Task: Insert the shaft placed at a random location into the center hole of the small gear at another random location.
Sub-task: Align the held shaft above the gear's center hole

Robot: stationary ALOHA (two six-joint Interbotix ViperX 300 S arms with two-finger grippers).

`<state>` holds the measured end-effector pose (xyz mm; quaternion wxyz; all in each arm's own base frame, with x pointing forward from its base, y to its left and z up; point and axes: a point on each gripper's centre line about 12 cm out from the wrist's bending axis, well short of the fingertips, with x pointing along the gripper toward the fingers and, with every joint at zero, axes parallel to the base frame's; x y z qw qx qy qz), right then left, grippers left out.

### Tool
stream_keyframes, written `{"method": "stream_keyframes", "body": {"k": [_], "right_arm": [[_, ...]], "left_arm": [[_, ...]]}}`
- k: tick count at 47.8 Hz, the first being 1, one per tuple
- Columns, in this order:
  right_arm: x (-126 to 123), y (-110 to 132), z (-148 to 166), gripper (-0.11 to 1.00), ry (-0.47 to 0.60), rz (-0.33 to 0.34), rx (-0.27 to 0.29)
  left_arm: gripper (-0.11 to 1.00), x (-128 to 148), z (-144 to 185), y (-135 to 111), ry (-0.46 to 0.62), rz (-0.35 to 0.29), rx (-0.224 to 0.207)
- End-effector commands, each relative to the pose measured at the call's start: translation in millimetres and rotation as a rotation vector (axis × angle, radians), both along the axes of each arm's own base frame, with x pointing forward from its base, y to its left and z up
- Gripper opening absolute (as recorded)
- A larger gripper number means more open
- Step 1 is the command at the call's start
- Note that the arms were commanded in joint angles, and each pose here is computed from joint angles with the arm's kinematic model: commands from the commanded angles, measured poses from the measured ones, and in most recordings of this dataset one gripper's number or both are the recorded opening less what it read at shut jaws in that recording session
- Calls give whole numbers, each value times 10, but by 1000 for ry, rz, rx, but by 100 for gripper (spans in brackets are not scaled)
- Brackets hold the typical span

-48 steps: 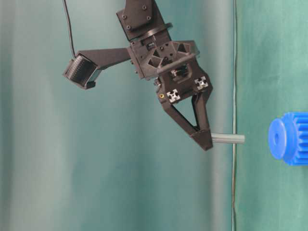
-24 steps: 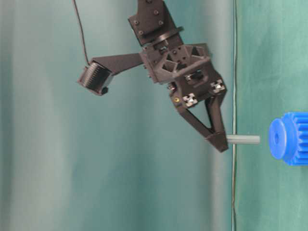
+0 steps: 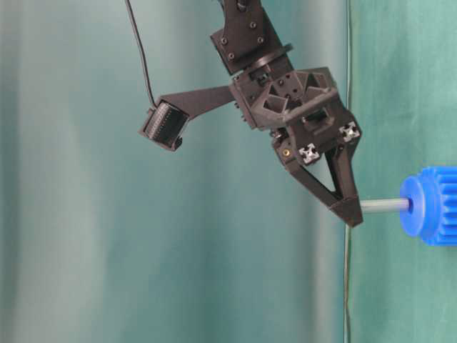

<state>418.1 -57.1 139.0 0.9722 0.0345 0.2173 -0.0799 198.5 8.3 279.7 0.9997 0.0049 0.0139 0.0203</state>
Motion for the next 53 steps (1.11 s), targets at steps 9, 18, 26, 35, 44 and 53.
{"method": "stream_keyframes", "body": {"k": [9, 18, 26, 35, 44, 53], "right_arm": [[52, -3, 147, 13, -46, -5, 4], [34, 2, 329, 13, -81, 1, -9], [5, 8, 482, 13, -102, 5, -16], [1, 8, 490, 13, -100, 4, -15], [1, 15, 465, 13, -95, 5, -11], [20, 24, 378, 13, -79, 3, -2]], "left_arm": [[0, 19, 72, 6, -18, 2, 4], [0, 18, 66, 6, -17, 2, 2], [0, 16, 75, 6, -20, 3, 1], [0, 15, 69, 6, -18, 3, 2], [0, 15, 69, 6, -18, 3, 2], [0, 16, 73, 6, -18, 2, 4]]}}
